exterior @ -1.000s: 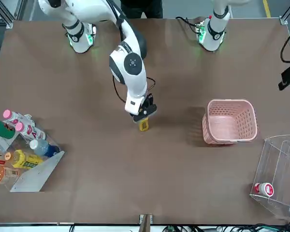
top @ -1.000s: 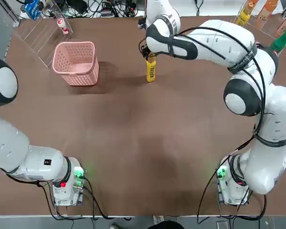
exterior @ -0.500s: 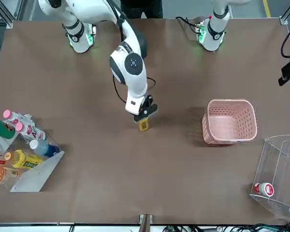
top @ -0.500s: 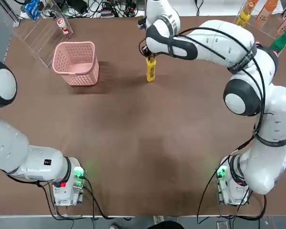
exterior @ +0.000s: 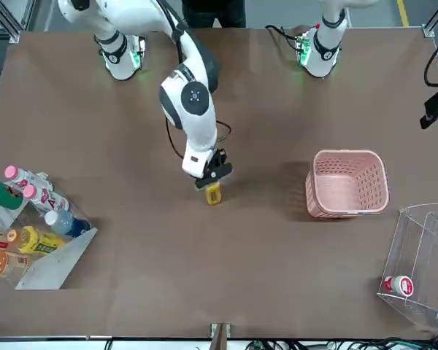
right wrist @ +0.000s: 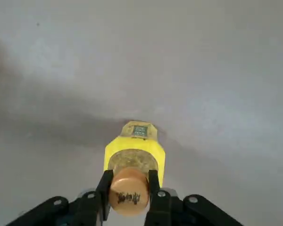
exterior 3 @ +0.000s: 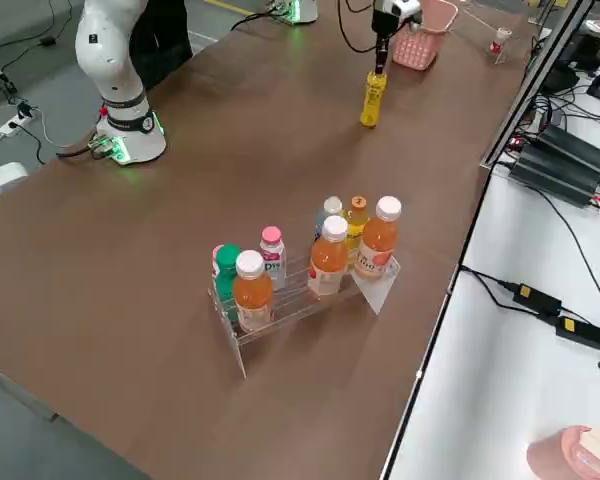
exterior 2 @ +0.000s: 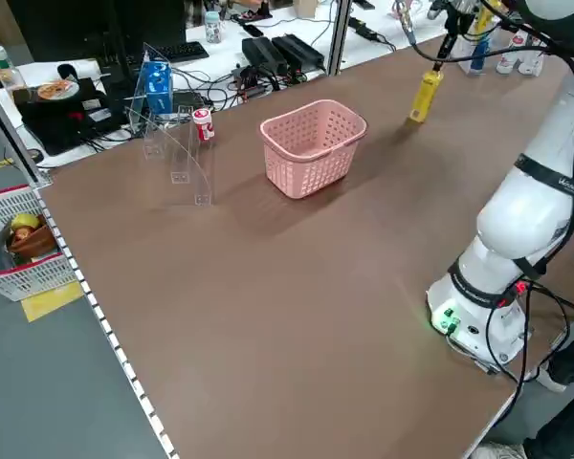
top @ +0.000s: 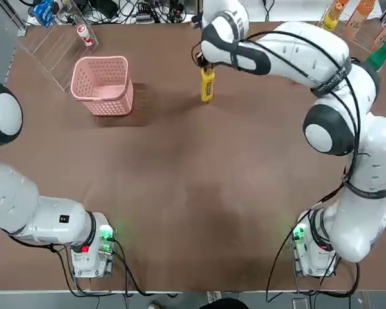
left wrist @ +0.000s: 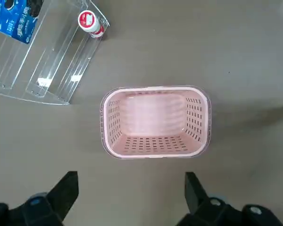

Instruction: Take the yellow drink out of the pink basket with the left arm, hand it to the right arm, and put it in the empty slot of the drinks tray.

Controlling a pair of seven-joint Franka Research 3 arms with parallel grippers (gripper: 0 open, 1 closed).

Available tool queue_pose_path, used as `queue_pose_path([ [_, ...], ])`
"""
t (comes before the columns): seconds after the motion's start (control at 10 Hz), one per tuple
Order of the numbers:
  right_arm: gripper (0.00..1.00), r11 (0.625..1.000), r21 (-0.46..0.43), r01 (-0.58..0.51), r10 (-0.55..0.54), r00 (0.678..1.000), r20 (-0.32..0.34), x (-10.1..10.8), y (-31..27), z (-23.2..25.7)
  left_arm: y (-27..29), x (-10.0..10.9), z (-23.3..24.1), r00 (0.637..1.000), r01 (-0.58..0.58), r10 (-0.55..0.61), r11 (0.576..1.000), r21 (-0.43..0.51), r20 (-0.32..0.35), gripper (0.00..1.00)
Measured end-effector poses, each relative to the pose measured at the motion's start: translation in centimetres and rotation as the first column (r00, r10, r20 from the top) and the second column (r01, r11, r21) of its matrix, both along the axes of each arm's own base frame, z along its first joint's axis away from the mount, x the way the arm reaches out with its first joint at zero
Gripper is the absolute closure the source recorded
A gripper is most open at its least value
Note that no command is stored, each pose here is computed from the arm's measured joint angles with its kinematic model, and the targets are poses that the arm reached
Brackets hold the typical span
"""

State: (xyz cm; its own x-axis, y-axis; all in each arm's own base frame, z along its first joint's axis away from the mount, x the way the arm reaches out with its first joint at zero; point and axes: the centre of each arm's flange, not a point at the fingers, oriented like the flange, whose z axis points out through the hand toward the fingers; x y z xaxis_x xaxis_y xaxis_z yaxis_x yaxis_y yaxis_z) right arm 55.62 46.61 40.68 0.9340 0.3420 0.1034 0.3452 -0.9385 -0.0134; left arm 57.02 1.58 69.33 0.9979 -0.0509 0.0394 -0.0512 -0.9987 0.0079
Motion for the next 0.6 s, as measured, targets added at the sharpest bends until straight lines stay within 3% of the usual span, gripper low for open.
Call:
queue_pose_path([
  [0.3, 0.66, 0.995, -0.017, 0.096, -0.096, 0.995, -0.006, 0.8, -5.0, 6.3, -0.3, -0.1, 0.2, 1.000, 0.005, -0.005, 1.000, -0.001, 0.003, 0.00],
  [0.6, 0.66, 0.971, -0.028, 0.236, -0.237, 0.971, -0.014, 3.8, -14.8, 11.0, -0.2, -0.1, 0.1, 1.000, 0.005, -0.005, 1.000, -0.001, 0.001, 0.00],
])
